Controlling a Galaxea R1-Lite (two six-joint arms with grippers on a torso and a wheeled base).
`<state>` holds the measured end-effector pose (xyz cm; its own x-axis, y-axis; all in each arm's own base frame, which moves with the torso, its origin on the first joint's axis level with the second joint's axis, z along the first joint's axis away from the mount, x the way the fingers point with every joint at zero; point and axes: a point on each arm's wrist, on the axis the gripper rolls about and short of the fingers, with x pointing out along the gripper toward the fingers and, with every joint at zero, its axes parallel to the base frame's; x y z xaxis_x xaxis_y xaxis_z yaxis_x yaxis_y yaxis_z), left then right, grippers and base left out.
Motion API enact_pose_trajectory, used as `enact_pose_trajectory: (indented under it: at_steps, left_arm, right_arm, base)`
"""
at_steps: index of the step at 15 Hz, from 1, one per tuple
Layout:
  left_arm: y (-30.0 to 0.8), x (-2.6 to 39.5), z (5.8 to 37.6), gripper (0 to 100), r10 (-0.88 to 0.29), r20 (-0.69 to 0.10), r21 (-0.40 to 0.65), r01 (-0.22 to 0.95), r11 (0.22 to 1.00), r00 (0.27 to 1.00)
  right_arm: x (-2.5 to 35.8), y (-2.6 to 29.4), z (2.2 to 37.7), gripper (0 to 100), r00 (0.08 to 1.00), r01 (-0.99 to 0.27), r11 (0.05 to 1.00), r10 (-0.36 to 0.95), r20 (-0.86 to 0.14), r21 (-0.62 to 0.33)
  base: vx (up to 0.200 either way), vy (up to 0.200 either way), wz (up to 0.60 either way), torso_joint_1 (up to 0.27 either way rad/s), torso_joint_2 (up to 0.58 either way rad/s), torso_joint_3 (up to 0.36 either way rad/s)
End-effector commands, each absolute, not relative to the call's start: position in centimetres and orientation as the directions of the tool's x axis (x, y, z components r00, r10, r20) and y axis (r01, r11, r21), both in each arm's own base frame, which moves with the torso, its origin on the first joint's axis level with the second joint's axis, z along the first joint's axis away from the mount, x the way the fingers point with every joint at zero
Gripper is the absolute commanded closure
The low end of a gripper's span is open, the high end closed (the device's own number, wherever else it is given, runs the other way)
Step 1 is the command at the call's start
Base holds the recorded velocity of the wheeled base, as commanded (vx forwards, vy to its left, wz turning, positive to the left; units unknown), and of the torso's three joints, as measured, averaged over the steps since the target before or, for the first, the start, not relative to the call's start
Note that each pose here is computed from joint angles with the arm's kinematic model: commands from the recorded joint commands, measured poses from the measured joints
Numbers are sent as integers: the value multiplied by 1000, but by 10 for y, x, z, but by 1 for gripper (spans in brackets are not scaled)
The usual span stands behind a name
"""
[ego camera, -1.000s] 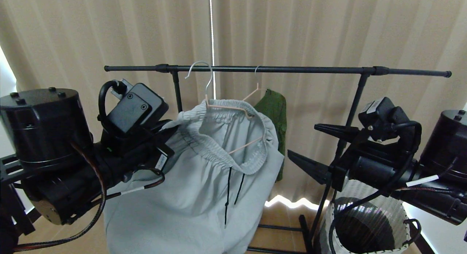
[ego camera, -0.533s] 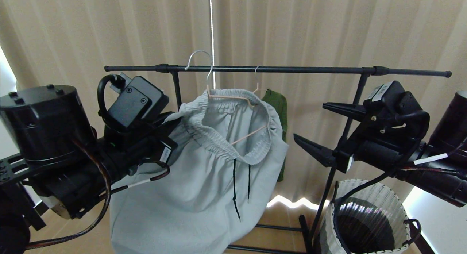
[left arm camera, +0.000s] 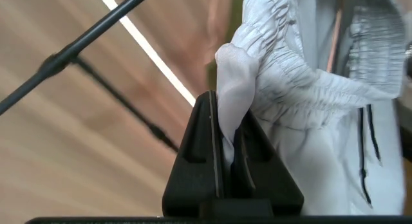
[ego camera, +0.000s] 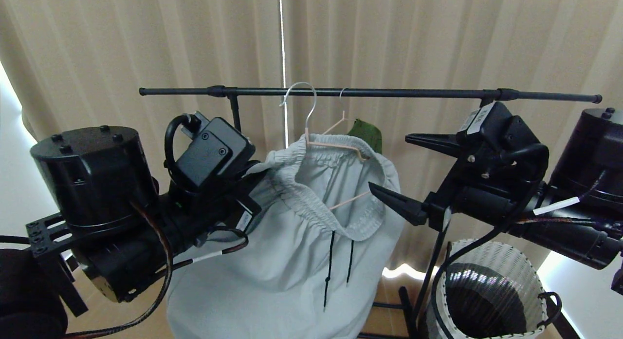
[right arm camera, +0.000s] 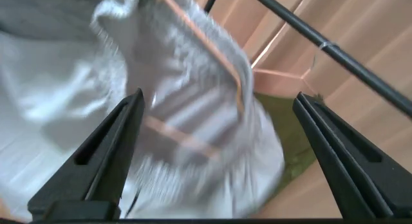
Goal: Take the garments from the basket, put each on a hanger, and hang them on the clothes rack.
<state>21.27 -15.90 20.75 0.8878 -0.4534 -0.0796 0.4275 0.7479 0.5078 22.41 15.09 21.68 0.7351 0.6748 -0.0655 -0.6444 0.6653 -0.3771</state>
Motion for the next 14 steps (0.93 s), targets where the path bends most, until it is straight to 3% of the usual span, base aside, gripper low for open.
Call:
enact_pose_trajectory:
  at_steps: [1, 9, 12, 13, 14]
  left_arm:
    - [-166, 207, 206, 100, -500, -85, 508, 469, 722, 862]
    - [-167, 195, 207, 100, -629, -64, 504, 570, 649, 774]
    - [-164, 191, 211, 100, -634, -48, 509, 564, 650, 772]
    - [-163, 191, 212, 100, -634, -44, 511, 563, 650, 772]
    - [-163, 190, 212, 100, -634, -44, 512, 562, 649, 772]
  right_arm:
    - [239, 164, 210, 0, 728, -654, 650, 679, -89, -388]
    - [259, 160, 203, 0, 756, -631, 675, 646, -107, -382]
    - [260, 161, 202, 0, 756, -632, 674, 645, -112, -381]
    - [260, 160, 201, 100, 755, -633, 674, 645, -115, -381]
    - [260, 161, 201, 100, 755, -633, 674, 645, -115, -381]
  base:
    - [0, 0, 0, 0, 0, 0]
    - [0, 0, 0, 0, 0, 0]
    - [0, 0, 0, 0, 0, 0]
    - [0, 0, 0, 0, 0, 0]
    - [0, 0, 0, 0, 0, 0]
